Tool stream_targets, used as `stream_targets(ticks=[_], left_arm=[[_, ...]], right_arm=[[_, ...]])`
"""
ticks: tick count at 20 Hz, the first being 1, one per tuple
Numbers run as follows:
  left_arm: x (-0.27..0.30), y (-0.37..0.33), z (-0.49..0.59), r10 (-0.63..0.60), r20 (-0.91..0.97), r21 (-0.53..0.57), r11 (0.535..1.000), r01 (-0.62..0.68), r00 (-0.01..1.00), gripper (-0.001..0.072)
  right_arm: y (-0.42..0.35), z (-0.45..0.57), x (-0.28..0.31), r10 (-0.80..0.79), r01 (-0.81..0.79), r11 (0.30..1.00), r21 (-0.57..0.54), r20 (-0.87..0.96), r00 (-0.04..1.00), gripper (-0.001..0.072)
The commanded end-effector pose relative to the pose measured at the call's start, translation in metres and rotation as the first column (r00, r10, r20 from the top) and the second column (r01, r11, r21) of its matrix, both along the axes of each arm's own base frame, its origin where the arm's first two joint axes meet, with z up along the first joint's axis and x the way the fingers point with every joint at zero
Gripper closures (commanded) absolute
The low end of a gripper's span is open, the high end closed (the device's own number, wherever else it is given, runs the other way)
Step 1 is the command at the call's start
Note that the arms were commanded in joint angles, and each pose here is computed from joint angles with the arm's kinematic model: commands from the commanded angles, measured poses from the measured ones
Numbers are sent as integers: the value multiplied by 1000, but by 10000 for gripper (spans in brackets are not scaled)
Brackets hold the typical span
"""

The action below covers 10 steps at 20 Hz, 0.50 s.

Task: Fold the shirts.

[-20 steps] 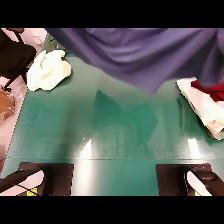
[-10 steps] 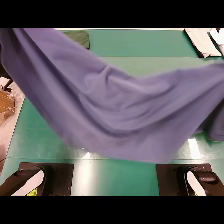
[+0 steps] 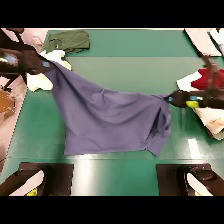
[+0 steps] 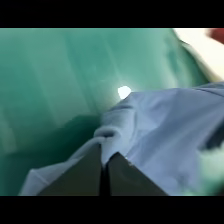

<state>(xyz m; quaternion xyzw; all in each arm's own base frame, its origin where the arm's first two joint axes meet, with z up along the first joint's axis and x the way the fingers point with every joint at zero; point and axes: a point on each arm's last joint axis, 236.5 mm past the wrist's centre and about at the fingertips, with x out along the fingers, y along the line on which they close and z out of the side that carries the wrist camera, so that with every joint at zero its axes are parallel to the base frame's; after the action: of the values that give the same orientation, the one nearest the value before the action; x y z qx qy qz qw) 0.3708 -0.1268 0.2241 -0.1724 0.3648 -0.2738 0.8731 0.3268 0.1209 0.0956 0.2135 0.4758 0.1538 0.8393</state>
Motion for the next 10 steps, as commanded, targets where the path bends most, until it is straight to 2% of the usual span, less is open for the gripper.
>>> stream_targets(ticks=[1,4,8,10], left_arm=[[70,38,-84,190,39,44,980,-192,981,684],[122,66,-107,324,84,34,944,-328,942,684],[160,85,-117,435,113,-20,900,-436,893,684],[167,90,-127,447,111,-7,894,-449,888,684]], right_arm=[[-33,-79,81,-160,159,987,-32,-35,986,688],[-55,-117,126,-179,175,984,-43,-155,972,687],[-76,-101,186,-184,181,982,-47,-77,980,676],[-84,-75,207,-187,187,981,-46,-6,982,434]])
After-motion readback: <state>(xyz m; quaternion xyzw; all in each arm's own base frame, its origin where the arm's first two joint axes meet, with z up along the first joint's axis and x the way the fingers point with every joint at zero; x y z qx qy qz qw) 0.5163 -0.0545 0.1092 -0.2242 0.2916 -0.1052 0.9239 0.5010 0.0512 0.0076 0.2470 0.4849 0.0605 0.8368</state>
